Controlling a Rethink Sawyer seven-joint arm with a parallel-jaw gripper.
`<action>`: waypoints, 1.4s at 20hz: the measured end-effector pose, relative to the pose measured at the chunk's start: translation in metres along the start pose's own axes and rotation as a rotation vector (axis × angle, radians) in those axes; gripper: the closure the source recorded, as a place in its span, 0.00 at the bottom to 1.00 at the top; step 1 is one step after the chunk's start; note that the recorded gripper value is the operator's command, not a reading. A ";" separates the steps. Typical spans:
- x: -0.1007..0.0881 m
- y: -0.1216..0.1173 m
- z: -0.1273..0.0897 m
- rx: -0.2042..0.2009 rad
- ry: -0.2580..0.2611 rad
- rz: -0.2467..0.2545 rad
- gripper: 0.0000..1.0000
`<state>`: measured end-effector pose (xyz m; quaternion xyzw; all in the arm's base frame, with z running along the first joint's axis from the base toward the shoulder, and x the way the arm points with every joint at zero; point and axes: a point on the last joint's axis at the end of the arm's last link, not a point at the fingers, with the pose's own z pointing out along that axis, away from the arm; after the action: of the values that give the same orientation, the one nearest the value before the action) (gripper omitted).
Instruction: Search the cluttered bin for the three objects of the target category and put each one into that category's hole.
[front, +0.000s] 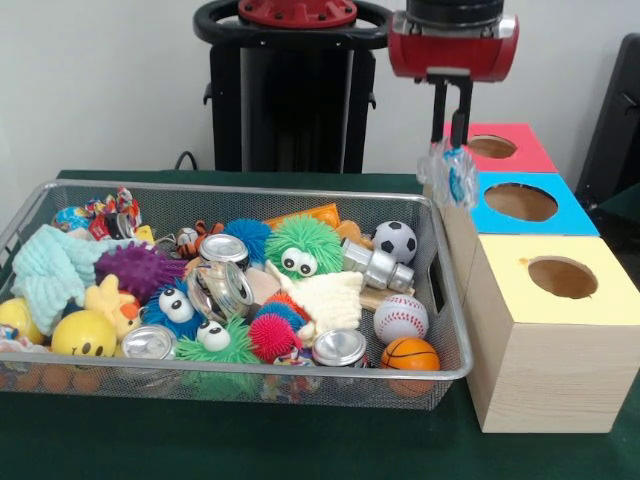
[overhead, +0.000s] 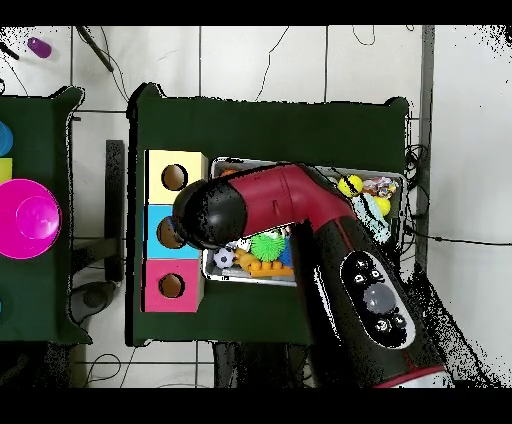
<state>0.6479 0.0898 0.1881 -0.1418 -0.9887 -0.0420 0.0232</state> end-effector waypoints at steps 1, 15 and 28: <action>0.008 0.003 -0.011 0.003 0.026 0.003 1.00; 0.040 0.031 -0.030 0.035 0.050 -0.057 1.00; 0.076 0.082 -0.021 0.061 0.056 -0.155 1.00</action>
<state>0.5994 0.1872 0.2198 -0.0627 -0.9965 -0.0175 0.0516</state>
